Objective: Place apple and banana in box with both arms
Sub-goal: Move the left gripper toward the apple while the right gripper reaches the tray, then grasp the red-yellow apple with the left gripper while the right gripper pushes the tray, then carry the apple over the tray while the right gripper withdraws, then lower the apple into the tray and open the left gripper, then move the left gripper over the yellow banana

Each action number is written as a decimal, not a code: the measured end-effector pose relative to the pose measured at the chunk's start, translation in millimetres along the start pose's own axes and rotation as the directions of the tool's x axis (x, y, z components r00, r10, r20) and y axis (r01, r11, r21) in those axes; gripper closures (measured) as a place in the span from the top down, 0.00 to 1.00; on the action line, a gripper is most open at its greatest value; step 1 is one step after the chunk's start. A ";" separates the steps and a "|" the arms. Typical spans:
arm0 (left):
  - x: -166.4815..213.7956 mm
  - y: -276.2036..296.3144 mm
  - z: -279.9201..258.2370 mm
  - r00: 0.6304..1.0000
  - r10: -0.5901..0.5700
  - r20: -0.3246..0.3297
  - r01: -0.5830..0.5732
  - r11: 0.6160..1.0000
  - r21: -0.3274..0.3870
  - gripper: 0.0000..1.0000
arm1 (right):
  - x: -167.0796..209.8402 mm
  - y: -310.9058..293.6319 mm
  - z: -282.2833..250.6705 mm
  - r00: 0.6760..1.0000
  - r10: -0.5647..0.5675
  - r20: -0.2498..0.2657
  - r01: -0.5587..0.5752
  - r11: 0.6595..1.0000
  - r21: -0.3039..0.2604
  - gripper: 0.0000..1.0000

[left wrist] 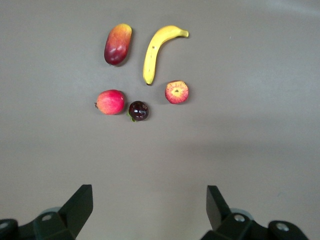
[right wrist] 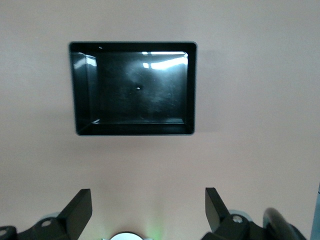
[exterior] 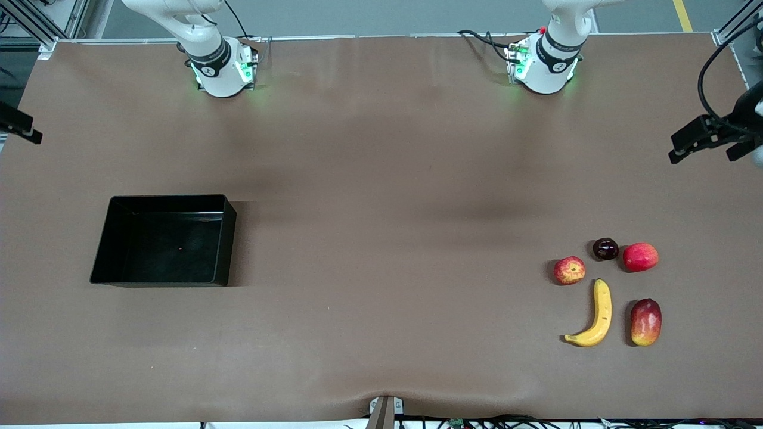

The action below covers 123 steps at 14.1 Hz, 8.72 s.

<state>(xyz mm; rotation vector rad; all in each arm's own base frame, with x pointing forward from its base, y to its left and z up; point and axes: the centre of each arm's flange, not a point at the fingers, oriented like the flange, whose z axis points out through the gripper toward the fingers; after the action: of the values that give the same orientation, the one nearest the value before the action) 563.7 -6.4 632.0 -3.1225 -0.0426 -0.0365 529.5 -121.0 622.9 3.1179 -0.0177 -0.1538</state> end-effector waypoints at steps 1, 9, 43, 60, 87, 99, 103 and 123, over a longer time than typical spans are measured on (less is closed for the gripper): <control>10.5 -1.6 16.3 1.000 -0.001 0.011 0.001 1.000 -0.006 1.00 | 9.2 13.2 16.3 1.000 0.023 0.021 -0.023 1.000 0.000 1.00; 78.2 -9.8 174.8 0.988 -0.001 0.152 0.009 0.999 -0.053 1.00 | 80.5 80.3 137.7 0.992 0.113 0.052 -0.112 0.993 -0.026 1.00; 111.8 21.5 415.2 0.985 -0.031 0.172 0.053 0.991 -0.127 1.00 | 138.2 -60.8 300.9 0.969 -0.064 0.241 -0.012 0.954 0.301 0.06; 122.7 29.6 388.4 0.995 -0.031 0.094 0.044 0.989 -0.139 0.69 | 109.4 -443.9 344.4 0.983 0.051 0.177 -0.102 0.951 0.293 0.06; -12.2 414.8 361.9 0.988 0.083 0.127 -0.068 0.990 -0.120 0.69 | 145.0 -164.0 108.4 0.982 0.183 0.053 -0.189 0.971 0.147 1.00; -24.0 431.6 408.1 0.985 0.116 0.130 -0.100 0.987 -0.122 0.74 | 29.9 -19.6 -10.8 0.999 0.038 0.021 -0.040 0.998 0.058 1.00; 2.7 417.8 386.6 0.992 0.124 0.038 -0.120 0.989 -0.087 1.00 | -15.7 -19.1 -26.2 0.999 0.032 0.016 -0.032 0.998 0.053 1.00; 157.9 84.2 321.1 0.993 0.108 -0.054 -0.103 0.991 0.082 1.00 | -24.6 -36.2 -49.6 0.991 -0.008 -0.137 0.009 1.000 0.005 1.00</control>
<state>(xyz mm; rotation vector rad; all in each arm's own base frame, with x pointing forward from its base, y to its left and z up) 731.2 -80.2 313.2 -3.0369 0.1192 -0.1218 510.3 -83.5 673.9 3.1261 -0.0031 0.0604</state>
